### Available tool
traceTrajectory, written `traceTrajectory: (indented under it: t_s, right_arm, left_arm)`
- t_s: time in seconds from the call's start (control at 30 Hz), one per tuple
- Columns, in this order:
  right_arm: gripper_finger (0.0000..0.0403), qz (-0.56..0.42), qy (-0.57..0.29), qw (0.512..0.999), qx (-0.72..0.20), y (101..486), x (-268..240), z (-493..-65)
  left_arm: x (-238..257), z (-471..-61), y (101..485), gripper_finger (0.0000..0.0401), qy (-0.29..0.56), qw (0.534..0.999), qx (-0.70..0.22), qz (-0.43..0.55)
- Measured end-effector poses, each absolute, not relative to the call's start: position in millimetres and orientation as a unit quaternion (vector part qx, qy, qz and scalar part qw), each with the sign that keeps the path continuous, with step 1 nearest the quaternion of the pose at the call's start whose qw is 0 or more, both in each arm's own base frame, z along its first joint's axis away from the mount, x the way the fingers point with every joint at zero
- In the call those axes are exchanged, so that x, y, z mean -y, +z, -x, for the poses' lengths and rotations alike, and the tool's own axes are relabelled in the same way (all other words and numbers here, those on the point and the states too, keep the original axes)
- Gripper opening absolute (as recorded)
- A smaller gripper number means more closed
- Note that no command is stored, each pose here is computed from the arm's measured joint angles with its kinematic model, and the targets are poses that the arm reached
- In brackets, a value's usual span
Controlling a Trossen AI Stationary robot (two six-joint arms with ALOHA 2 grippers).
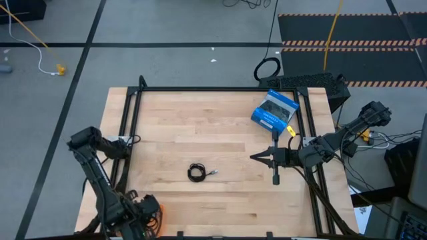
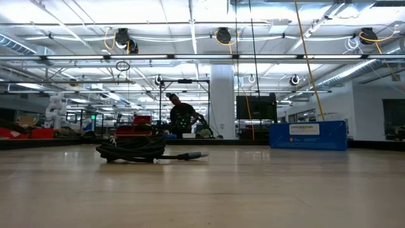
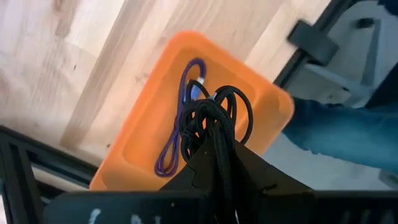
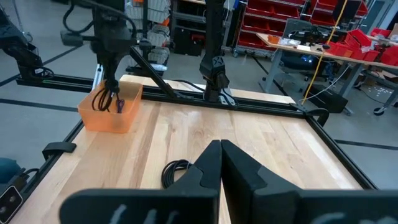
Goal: Pick and place USB-C Cables
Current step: Put the bottom black cable charger into the orange bin
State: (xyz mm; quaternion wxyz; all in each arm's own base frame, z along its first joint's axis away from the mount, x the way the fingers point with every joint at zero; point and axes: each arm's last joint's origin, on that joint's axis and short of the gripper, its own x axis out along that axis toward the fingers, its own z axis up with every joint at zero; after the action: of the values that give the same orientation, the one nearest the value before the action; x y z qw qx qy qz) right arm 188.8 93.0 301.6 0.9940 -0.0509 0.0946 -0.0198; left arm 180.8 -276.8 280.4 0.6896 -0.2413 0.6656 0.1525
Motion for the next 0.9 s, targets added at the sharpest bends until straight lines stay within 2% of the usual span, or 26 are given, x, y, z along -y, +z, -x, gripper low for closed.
traceTrajectory:
  t_s: [0.67, 0.9]
  right_arm:
    - [0.0002, 0.051, -0.02, 0.994, -0.095, 301.6, -93.0, -188.8]
    - [0.0002, 0.051, -0.02, 0.994, -0.095, 301.6, -93.0, -188.8]
  left_arm:
    - [289.0, -168.5, 269.1, 0.0031, 0.247, 0.66, -0.645, 0.297]
    - [290.3, -163.9, 269.1, 0.0031, 0.26, 0.672, -0.626, 0.299]
